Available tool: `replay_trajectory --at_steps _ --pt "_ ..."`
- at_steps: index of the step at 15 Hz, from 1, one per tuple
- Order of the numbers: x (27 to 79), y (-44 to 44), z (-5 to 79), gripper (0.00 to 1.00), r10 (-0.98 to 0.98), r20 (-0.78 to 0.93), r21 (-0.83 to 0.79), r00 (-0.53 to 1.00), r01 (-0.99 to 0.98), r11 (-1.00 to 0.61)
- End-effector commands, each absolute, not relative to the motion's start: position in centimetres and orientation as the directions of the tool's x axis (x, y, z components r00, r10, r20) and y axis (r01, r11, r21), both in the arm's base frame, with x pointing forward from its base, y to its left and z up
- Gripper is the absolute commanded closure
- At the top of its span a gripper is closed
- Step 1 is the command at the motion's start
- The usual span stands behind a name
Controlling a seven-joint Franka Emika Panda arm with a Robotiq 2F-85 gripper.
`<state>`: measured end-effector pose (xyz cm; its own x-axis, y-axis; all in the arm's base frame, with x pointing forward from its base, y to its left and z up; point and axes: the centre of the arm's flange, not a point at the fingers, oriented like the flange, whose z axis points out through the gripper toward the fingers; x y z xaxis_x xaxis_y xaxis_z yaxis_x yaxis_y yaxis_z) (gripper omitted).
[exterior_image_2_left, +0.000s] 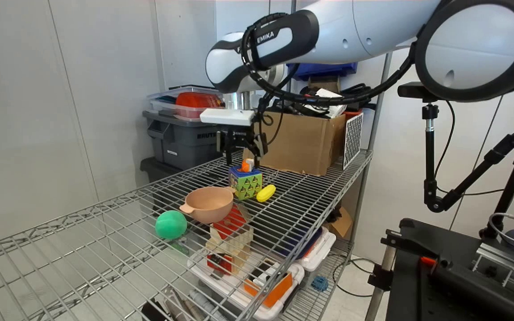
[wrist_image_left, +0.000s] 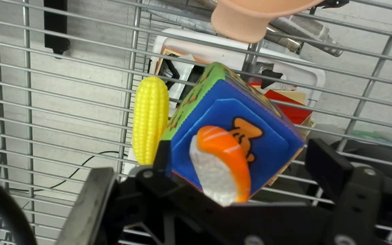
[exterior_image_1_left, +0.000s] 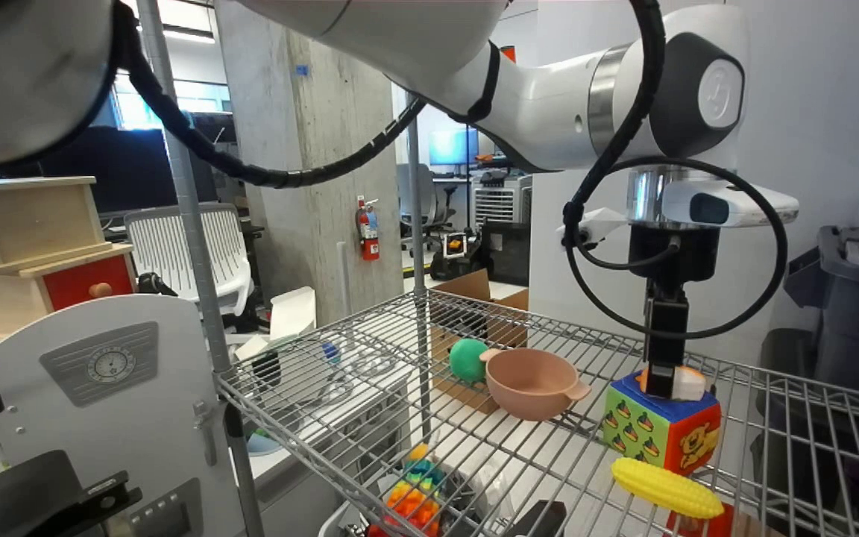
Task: Remove the white and orange object from the top of the cube on the top shelf and place it inside the pink pot
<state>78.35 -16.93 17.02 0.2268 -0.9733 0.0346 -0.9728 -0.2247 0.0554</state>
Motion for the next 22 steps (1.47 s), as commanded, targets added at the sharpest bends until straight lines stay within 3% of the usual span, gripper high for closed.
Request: replay_trajectory --at_steps 1,3,10,15,22 --pt "85.5 -18.7 15.8 0.25 -0.97 0.035 0.07 0.242 -0.968 -0.239" --pt "85.5 -18.6 15.6 0.32 -0.97 0.03 0.068 0.243 -0.968 -0.24" --pt "85.7 -18.0 18.4 0.87 -0.959 0.017 0.058 0.283 -0.958 -0.282" --pt "84.7 -13.1 21.8 0.9 -0.923 0.022 0.054 0.383 -0.923 -0.382" --pt "86.3 -5.6 19.1 0.9 -0.881 0.037 0.141 0.472 -0.875 -0.463"
